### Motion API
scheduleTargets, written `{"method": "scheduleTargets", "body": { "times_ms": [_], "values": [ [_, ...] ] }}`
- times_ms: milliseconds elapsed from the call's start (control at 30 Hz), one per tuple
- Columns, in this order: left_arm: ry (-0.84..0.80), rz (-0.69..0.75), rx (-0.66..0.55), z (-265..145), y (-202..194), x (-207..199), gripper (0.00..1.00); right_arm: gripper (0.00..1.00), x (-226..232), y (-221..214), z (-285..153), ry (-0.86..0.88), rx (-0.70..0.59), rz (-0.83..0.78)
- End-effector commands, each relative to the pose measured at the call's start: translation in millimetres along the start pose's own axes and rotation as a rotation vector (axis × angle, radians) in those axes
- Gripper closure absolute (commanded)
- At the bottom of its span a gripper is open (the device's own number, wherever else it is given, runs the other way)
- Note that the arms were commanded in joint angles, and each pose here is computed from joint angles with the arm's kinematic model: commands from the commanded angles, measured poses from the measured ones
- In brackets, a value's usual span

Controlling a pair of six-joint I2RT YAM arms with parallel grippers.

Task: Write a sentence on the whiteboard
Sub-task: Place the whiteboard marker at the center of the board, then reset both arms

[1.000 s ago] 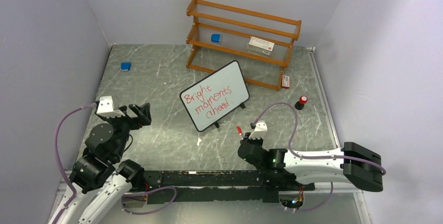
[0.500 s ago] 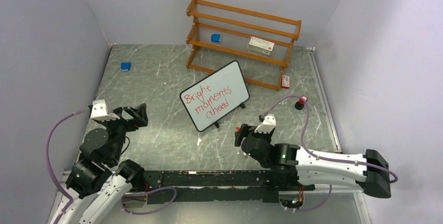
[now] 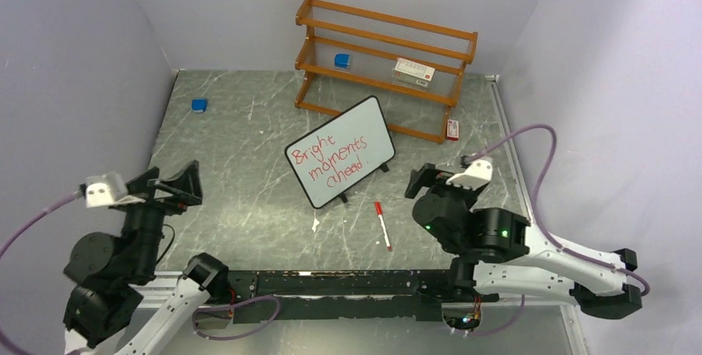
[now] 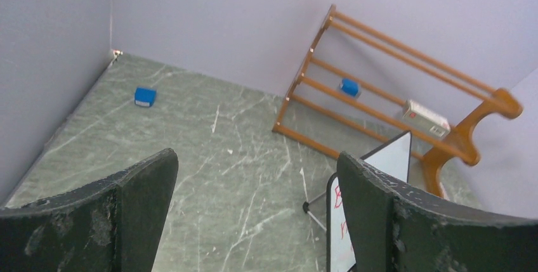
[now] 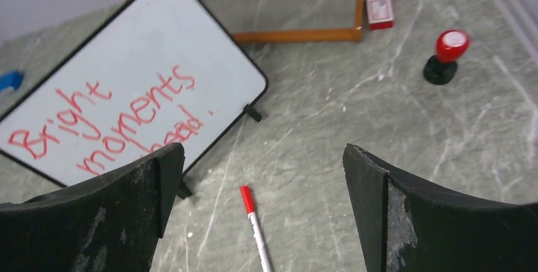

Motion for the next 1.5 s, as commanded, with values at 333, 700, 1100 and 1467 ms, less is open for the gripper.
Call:
{"method": "scheduleTargets", "body": {
  "times_ms": [333, 700, 1100, 1467],
  "values": [
    [0.040, -0.049, -0.111, -19, 17, 16, 0.02, 0.00, -63, 37, -18, -0.039, -0.131, 0.065],
    [0.050, -0.053, -0.078, -10, 8, 12, 0.02, 0.00, -59, 32, -17, -0.037, -0.116, 0.047],
    [0.047, -0.054, -0.057, -2, -5, 12, 0.02, 0.00, -62, 32, -18, -0.012, -0.129, 0.067],
    [0.038, -0.039, -0.032, 6, -15, 9, 0.02, 0.00, -64, 31, -19, 0.000, -0.132, 0.073]
  ]
}}
Point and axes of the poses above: each gripper's point midway between its finger pads, its own z axis out along the fingers, its own x axis along the line the jaws close on, y = z × x, the point moved 7 cm from there along -z, back along the fingers, and after that the axes turned 11 degrees about -z, right-handed, at the moved point
